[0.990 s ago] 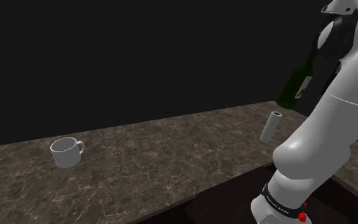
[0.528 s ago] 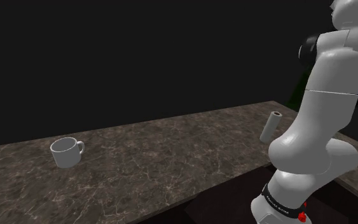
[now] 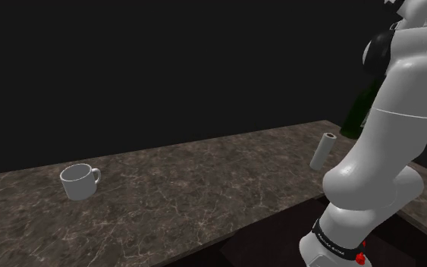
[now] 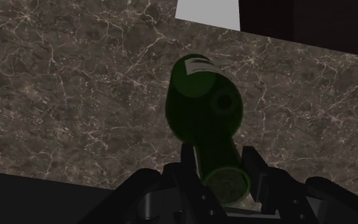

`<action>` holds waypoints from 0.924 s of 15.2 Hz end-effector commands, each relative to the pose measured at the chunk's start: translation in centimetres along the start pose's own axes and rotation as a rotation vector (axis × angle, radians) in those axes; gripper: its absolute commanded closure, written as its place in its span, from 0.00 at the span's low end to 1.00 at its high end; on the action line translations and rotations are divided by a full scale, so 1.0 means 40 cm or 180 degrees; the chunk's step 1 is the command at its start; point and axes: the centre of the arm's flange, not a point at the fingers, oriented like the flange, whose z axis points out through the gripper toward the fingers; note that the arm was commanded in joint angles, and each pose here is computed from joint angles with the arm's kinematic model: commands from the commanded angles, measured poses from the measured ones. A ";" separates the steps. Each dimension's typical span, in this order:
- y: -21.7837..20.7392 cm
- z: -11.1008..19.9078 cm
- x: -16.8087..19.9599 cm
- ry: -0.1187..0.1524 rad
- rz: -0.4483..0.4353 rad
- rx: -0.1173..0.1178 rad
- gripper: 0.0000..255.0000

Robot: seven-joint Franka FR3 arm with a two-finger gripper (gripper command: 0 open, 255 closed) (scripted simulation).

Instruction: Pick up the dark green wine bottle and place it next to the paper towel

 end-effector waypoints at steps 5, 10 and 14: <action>0.003 0.079 -0.006 -0.0002 -0.0001 -0.0004 1.00; 0.003 0.145 -0.013 -0.0002 -0.0001 -0.0004 1.00; 0.004 0.198 -0.018 -0.0002 -0.0001 -0.0004 1.00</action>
